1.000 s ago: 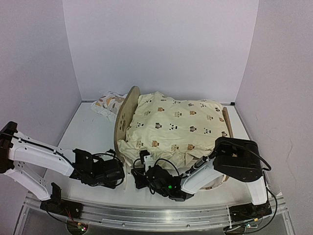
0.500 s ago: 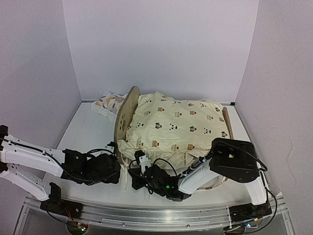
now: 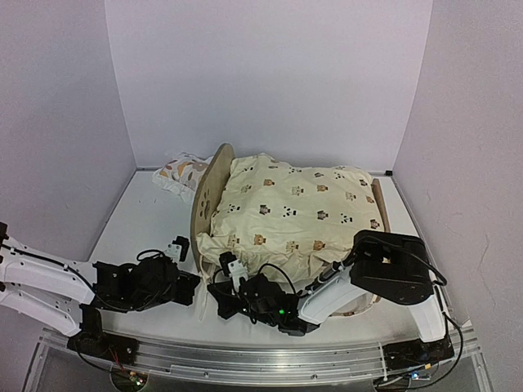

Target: Set up the pet bed

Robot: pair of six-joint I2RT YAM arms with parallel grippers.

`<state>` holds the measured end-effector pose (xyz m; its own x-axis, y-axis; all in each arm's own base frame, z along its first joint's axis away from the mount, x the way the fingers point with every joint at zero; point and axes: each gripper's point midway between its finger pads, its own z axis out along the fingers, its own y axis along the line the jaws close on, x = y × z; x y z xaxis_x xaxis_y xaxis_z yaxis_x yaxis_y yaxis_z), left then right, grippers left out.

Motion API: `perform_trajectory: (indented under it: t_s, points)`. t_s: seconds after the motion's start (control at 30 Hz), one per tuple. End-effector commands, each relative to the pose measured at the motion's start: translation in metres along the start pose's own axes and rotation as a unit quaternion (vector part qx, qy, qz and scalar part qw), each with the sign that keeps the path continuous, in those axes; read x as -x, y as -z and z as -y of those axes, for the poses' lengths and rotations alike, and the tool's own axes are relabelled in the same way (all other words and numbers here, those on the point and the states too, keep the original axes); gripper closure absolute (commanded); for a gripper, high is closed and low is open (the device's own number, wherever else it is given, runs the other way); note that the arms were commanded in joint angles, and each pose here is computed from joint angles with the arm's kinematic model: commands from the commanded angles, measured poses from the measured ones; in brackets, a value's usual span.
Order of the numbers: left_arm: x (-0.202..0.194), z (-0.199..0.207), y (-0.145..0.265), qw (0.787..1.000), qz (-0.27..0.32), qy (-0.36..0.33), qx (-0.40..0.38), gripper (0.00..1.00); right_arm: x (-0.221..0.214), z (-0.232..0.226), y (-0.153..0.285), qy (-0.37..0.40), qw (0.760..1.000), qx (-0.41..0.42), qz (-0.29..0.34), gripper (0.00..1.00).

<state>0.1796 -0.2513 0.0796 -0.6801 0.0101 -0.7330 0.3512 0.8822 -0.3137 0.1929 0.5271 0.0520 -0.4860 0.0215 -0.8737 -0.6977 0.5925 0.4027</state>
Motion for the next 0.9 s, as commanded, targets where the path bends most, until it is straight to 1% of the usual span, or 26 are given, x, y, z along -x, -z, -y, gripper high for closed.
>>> perform_trajectory:
  t_s: [0.0, 0.1, 0.23, 0.77, 0.83, 0.87]
  points:
    - [0.025, 0.017, 0.002, 0.996, 0.042, 0.015, -0.075, 1.0, 0.017, -0.018, 0.004, -0.003, 0.999, 0.04, 0.024, 1.0]
    - [0.026, 0.014, -0.001, 0.995, 0.045, 0.017, -0.089, 1.0, 0.018, -0.024, 0.004, -0.001, 0.998, 0.056, 0.023, 1.0]
    - [0.028, 0.021, -0.004, 0.993, 0.05, 0.011, -0.106, 1.0, 0.018, -0.029, 0.003, 0.002, 0.997, 0.068, 0.02, 1.0]
    - [0.033, 0.038, -0.016, 0.989, 0.057, 0.003, -0.14, 1.0, 0.017, -0.036, 0.002, 0.011, 0.996, 0.085, 0.015, 1.0]
    - [0.032, 0.039, -0.015, 0.987, 0.057, 0.005, -0.148, 1.0, 0.017, -0.036, 0.003, 0.015, 0.996, 0.083, 0.016, 0.97]
    - [0.031, 0.04, -0.014, 0.987, 0.058, 0.006, -0.151, 1.0, 0.017, -0.034, 0.003, 0.018, 0.996, 0.08, 0.017, 0.94]
